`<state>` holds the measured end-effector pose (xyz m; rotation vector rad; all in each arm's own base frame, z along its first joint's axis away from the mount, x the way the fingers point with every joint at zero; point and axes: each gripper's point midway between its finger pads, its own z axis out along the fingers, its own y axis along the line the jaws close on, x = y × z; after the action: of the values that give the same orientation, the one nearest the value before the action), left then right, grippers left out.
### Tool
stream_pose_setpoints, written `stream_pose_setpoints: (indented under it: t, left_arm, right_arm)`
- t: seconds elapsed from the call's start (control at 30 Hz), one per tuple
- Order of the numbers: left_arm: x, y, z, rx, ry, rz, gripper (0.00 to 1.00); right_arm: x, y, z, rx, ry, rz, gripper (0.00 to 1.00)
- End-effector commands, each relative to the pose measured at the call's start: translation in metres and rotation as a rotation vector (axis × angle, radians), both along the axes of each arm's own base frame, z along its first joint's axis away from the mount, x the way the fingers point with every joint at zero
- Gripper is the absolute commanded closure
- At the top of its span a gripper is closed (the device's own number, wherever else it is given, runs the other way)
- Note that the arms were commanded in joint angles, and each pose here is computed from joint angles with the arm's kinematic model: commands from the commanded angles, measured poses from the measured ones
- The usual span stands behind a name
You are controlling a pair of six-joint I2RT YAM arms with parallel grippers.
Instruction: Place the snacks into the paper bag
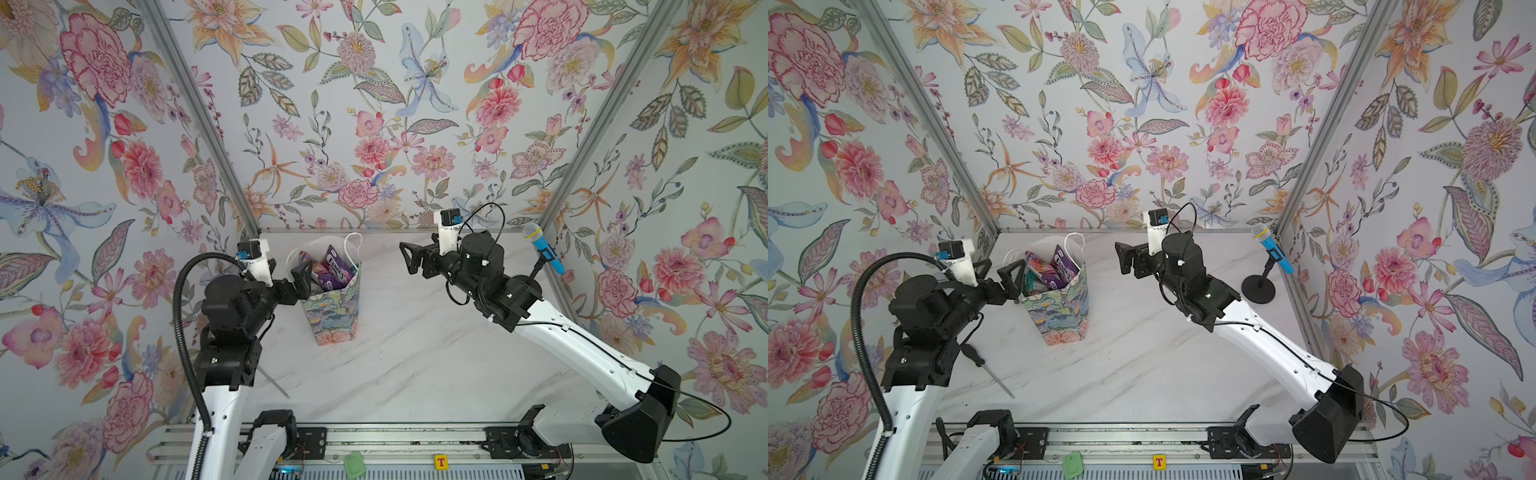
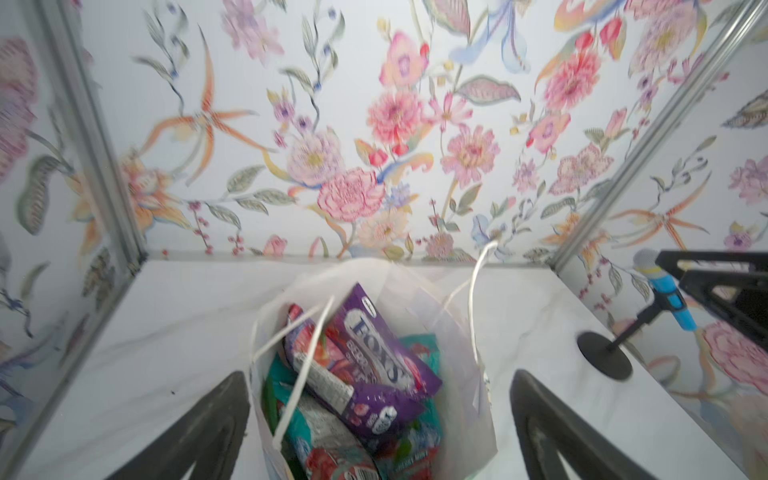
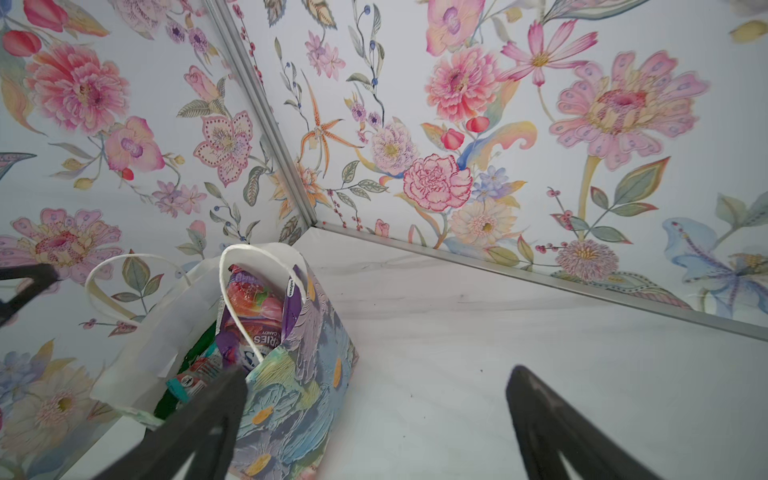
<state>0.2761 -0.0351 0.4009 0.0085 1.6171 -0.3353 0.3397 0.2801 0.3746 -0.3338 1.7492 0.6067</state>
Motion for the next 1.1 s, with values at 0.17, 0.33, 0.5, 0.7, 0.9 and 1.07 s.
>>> stream_pose_setpoints:
  t: [0.17,0.33,0.5,0.7,0.9,1.07]
  left_arm:
    - [-0.068,0.089,0.041,-0.124,-0.401,0.522,0.01]
    - [-0.078,0.122,0.002,-0.256,-0.429,0.711,0.01]
    - [-0.05,0.131,-0.051,-0.233,-0.296,0.78,0.01]
    - [-0.033,0.14,-0.127,-0.222,-0.192,0.843,0.01]
    - [-0.016,0.134,-0.193,-0.158,-0.095,0.806,0.01]
    - [-0.002,0.127,-0.218,-0.043,-0.038,0.76,0.01]
  right_arm:
    - [0.0,-0.081,-0.056,-0.116,0.005,-0.231,0.01]
    - [-0.002,-0.134,-0.09,-0.15,0.05,-0.356,0.01]
    - [-0.008,-0.183,-0.13,-0.202,0.059,-0.461,0.01]
    - [-0.016,-0.237,-0.178,-0.23,0.047,-0.612,0.01]
    - [-0.019,-0.268,-0.208,-0.283,0.038,-0.713,0.01]
    - [-0.007,-0.281,-0.215,-0.339,-0.013,-0.772,0.01]
